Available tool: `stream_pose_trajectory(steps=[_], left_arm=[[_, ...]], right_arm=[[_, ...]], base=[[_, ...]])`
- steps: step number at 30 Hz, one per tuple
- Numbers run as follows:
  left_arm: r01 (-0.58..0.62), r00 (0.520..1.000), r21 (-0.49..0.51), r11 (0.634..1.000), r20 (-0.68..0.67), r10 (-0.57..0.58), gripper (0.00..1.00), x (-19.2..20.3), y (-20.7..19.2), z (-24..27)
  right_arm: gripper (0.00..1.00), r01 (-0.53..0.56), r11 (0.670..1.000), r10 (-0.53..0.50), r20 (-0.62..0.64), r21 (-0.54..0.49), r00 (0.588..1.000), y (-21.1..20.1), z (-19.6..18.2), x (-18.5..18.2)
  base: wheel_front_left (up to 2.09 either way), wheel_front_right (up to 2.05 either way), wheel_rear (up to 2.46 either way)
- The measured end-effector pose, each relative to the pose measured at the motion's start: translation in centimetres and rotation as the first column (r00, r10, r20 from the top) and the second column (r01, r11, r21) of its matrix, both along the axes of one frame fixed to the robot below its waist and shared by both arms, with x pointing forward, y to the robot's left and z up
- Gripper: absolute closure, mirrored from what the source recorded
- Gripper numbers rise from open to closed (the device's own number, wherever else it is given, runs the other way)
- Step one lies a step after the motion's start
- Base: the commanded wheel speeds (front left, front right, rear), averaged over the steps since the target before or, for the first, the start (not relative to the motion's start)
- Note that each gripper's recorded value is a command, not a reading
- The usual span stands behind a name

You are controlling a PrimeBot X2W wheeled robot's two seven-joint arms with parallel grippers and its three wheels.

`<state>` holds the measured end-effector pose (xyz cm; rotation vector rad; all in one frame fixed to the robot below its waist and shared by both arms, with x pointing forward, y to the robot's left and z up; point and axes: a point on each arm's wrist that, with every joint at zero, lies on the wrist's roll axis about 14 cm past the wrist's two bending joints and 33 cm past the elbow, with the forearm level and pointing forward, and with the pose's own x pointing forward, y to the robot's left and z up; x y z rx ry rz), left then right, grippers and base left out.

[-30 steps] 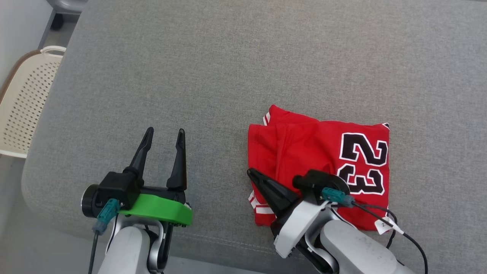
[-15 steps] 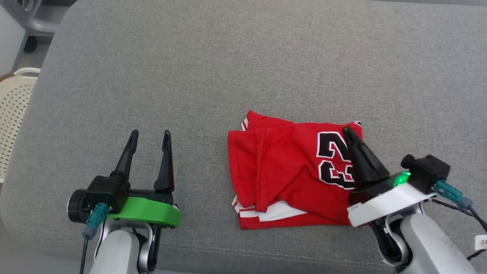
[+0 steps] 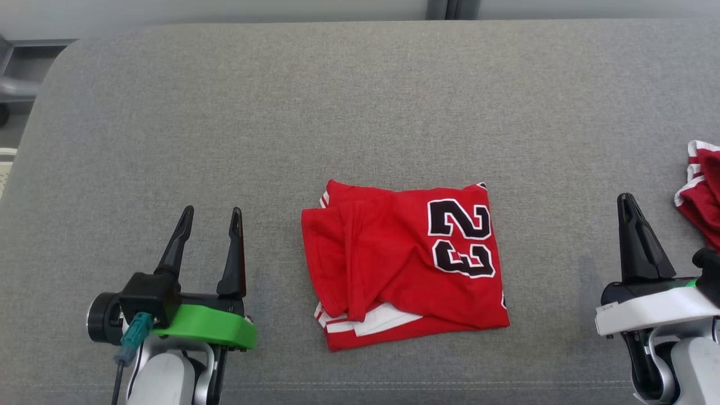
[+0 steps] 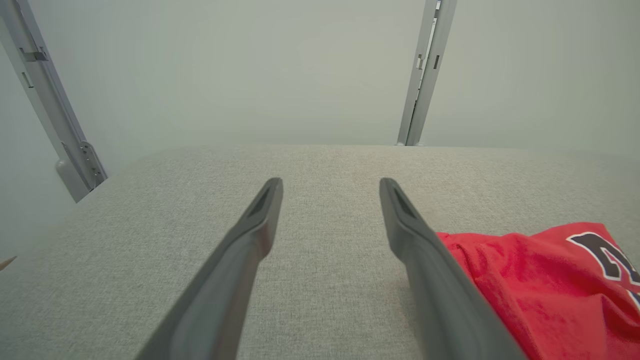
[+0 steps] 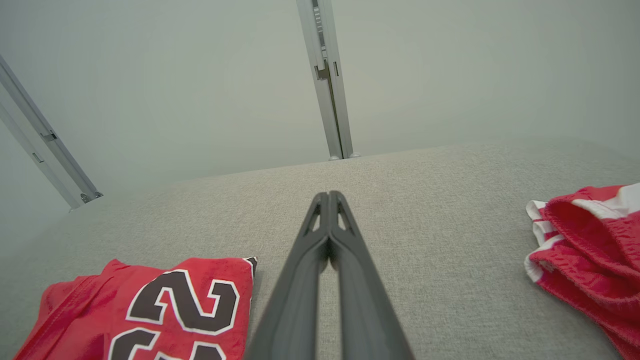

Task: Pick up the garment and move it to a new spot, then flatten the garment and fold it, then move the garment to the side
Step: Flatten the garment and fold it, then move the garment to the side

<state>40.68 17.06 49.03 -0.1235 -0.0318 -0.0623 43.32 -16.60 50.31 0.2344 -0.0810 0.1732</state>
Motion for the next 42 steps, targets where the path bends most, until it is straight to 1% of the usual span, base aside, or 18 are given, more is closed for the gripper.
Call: stream_pose_trajectory(steps=[4,9,10,11,12,18,26,33,42], left_arm=[[0.024,1.000,0.002,1.000,0.010,-0.024,0.00,-0.1,-0.7,0.4],[0.035,0.999,0.003,0.999,0.015,-0.035,0.00,-0.5,-1.2,0.7],[0.039,0.999,0.004,0.999,0.018,-0.039,0.00,-0.5,-1.3,0.8],[0.042,0.999,0.004,0.999,0.017,-0.042,0.00,-0.6,-1.4,0.8],[0.045,0.999,0.002,0.999,0.016,-0.045,0.00,-0.7,-1.5,0.8],[0.061,0.998,0.002,0.998,0.013,-0.061,0.00,-1.2,-2.0,0.9],[0.060,0.998,0.009,0.998,0.019,-0.060,0.00,-2.1,-1.9,1.4],[0.038,0.999,0.007,0.999,0.019,-0.038,0.00,-3.1,-1.3,1.5],[0.030,0.999,0.007,1.000,0.014,-0.030,0.00,-3.5,-1.1,1.5]], right_arm=[[1.00,0.045,0.999,-0.045,-0.011,-0.023,0.999,-1.6,0.0,-1.1],[1.00,0.093,0.995,-0.094,-0.040,-0.025,0.995,-3.1,-0.6,-2.7],[0.76,0.099,0.995,-0.100,-0.046,-0.023,0.994,-3.2,-0.7,-2.9],[0.03,0.103,0.994,-0.104,-0.046,-0.022,0.994,-3.3,-0.7,-3.0],[0.00,0.106,0.994,-0.107,-0.047,-0.022,0.993,-3.4,-0.6,-3.2],[0.00,0.102,0.993,-0.104,-0.044,-0.051,0.994,-3.5,-0.2,-3.9],[0.00,0.071,0.992,-0.077,-0.061,-0.100,0.995,-2.9,-0.1,-5.2],[0.00,0.061,0.993,-0.068,-0.059,-0.103,0.996,-2.4,0.1,-6.2],[0.00,0.050,0.993,-0.057,-0.062,-0.104,0.996,-2.0,0.2,-6.1]], base=[[0.00,0.00,0.00],[0.00,0.00,0.00],[0.00,0.00,0.00],[0.00,0.00,0.00],[0.00,0.00,0.00],[0.00,0.00,0.00],[0.00,0.00,0.00],[0.00,0.00,0.00],[0.00,0.00,0.00]])
